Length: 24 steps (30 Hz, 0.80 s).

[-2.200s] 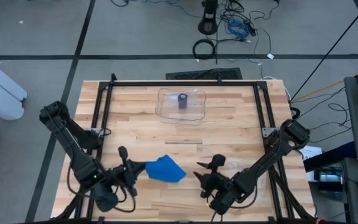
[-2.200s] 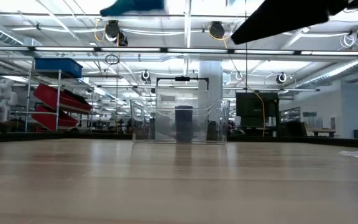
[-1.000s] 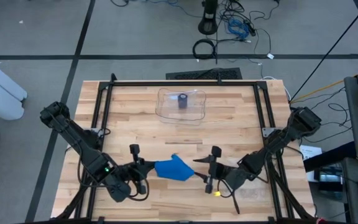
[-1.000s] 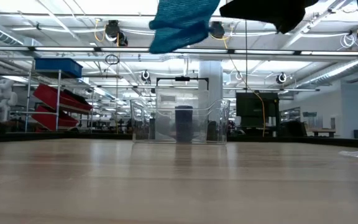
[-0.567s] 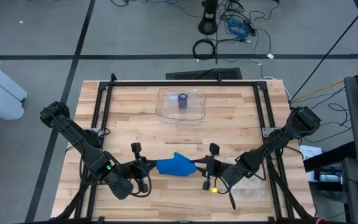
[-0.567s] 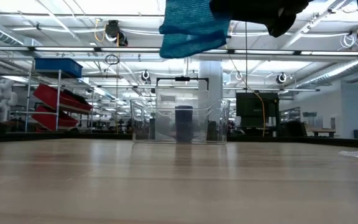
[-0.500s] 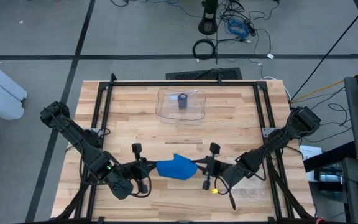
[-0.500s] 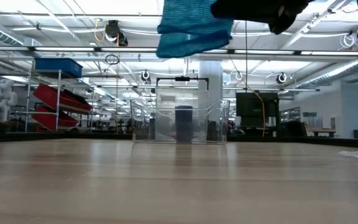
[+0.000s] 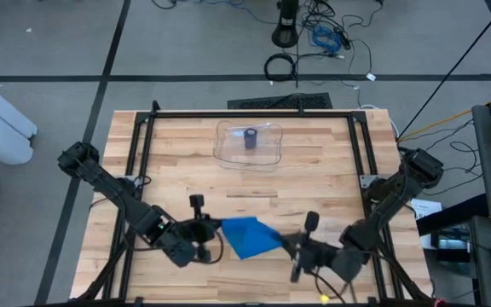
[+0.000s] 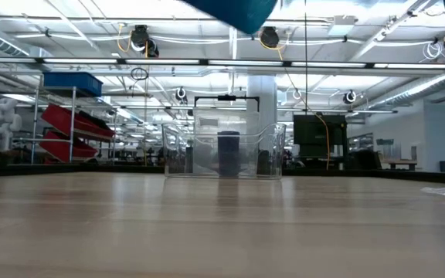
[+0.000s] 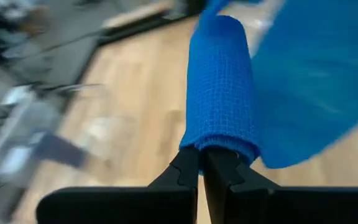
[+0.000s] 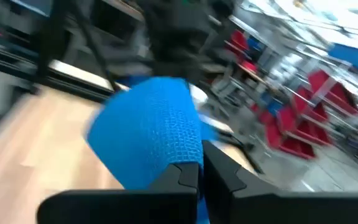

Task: Roll bandage
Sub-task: Roll the blue bandage

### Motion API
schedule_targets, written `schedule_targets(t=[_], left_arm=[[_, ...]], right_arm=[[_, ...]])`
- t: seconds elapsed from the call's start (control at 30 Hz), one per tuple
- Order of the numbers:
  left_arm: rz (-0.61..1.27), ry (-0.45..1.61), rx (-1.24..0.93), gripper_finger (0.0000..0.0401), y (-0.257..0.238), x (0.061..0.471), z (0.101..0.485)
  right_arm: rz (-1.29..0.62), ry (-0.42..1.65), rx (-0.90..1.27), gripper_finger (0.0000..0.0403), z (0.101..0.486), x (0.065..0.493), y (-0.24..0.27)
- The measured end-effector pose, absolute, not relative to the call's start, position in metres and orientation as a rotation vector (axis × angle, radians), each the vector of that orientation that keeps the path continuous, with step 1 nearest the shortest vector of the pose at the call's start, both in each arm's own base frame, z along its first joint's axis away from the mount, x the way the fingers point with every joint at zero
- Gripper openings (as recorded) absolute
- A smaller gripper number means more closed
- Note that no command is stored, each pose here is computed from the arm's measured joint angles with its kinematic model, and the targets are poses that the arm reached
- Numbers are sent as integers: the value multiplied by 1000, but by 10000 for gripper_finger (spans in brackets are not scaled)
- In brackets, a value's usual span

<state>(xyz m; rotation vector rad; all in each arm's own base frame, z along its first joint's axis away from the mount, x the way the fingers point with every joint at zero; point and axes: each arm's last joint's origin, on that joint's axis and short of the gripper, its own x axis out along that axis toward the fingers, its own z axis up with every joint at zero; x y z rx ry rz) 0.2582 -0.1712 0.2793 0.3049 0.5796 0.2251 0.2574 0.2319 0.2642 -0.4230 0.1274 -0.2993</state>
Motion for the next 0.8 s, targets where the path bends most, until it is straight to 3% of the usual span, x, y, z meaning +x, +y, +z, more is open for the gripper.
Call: schedule_targets(t=[0.23, 0.43, 0.67, 0.8], left_arm=[[455, 469, 302, 6, -162, 262, 284], [444, 374, 323, 6, -173, 263, 295], [352, 338, 414, 6, -192, 256, 301], [332, 344, 508, 6, -197, 251, 301]], right_arm=[[-165, 148, -470, 0, 248, 255, 251], [-100, 225, -452, 12, 216, 270, 252], [-49, 238, -363, 113, 210, 275, 251], [178, 256, -177, 172, 218, 271, 255]])
